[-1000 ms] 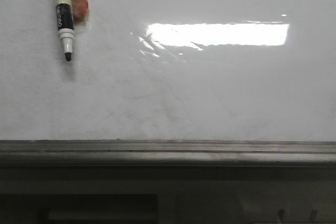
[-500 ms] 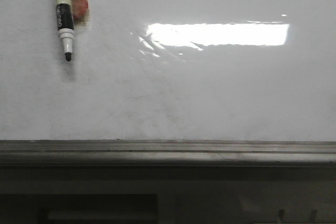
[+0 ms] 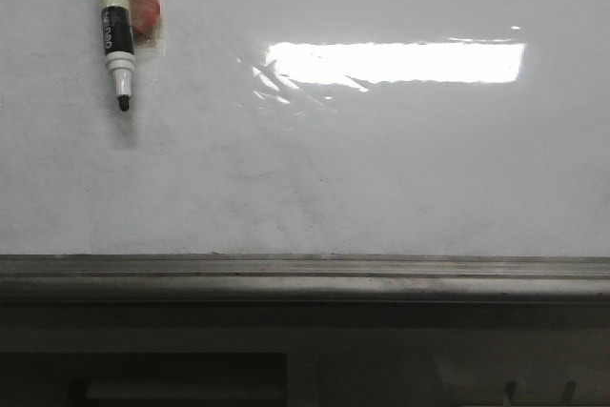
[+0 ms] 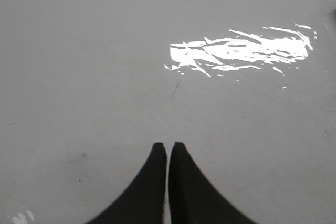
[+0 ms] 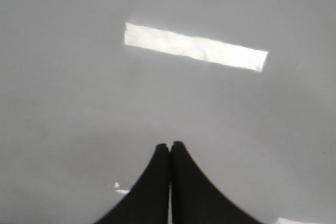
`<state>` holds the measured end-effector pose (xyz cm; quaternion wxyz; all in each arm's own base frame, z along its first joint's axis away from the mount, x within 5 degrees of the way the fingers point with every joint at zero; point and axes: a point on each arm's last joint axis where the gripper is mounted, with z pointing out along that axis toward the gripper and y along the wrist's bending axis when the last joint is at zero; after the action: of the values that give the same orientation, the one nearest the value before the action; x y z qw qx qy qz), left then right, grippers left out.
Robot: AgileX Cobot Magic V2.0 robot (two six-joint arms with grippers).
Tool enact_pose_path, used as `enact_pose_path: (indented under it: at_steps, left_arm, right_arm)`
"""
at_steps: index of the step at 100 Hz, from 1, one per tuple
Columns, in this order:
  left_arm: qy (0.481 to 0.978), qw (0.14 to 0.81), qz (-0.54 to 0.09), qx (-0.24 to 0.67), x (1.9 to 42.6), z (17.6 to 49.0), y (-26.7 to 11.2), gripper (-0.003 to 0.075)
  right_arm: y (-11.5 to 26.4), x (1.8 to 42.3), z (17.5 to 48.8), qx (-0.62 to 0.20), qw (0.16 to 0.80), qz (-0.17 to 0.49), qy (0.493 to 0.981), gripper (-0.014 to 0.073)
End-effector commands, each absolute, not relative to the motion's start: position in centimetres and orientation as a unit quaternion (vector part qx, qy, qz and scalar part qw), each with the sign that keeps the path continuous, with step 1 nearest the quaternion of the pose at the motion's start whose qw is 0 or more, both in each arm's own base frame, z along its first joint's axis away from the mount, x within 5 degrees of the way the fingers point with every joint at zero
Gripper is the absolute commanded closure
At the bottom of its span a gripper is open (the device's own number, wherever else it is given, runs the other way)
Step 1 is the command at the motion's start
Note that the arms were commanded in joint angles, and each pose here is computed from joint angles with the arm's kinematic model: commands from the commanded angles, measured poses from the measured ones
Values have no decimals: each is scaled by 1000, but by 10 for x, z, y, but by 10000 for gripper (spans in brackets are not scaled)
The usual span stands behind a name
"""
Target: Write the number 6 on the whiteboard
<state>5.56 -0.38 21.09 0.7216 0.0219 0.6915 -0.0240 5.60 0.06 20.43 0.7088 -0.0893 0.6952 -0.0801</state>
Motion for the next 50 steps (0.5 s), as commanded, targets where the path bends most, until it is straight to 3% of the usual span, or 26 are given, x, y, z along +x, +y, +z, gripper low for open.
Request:
enact_pose_path:
  at_steps: [1, 21, 50]
  left_arm:
    - [670, 741, -28, 13, 55, 204, -3, 740]
    - [670, 736, -88, -43, 55, 203, -3, 740]
    - [644, 700, -243, -190, 55, 204, -2, 741]
  right_arm:
    - [1, 55, 204, -86, 732, -77, 671, 661]
    - [1, 55, 207, -6, 746, 8, 666, 661]
    - [-1, 55, 208, 127, 735, 145, 650, 661]
